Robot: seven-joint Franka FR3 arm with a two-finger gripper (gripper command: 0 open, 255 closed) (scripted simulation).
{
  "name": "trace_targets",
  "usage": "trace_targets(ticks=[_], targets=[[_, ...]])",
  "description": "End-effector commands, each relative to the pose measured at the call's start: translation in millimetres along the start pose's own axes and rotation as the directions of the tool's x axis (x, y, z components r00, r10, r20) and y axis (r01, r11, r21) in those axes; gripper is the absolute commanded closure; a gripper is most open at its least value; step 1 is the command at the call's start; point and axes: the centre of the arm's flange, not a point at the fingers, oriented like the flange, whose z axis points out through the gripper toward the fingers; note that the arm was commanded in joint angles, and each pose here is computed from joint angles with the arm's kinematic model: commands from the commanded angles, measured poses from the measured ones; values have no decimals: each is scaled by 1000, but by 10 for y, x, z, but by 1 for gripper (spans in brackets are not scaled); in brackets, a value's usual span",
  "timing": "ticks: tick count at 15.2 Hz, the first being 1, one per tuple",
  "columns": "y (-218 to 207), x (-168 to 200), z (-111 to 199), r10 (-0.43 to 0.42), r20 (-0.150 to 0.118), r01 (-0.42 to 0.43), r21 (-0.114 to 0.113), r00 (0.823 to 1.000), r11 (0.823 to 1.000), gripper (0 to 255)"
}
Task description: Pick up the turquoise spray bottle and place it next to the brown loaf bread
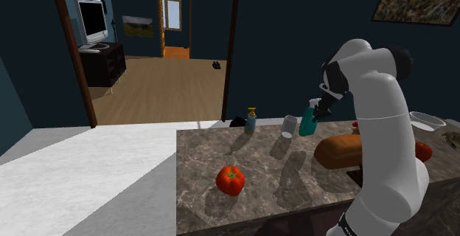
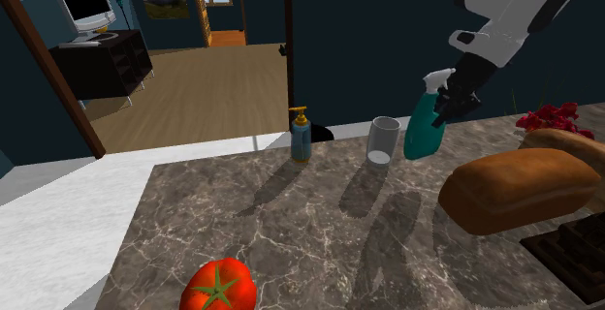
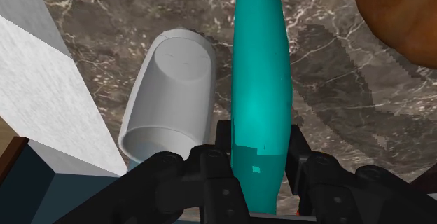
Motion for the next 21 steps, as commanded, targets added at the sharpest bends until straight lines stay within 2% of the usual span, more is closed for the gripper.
trace_targets(ticks=[1, 10, 17, 18, 21], targets=[[7, -50, 90, 0, 0, 0, 0, 1000, 1000, 255], [11, -279, 494, 0, 0, 0, 0, 1000, 1000, 255], [11, -279, 494, 0, 0, 0, 0, 1000, 1000, 255], [11, -279, 494, 0, 0, 0, 0, 1000, 1000, 0], [11, -279, 493, 0, 0, 0, 0, 1000, 1000, 0]])
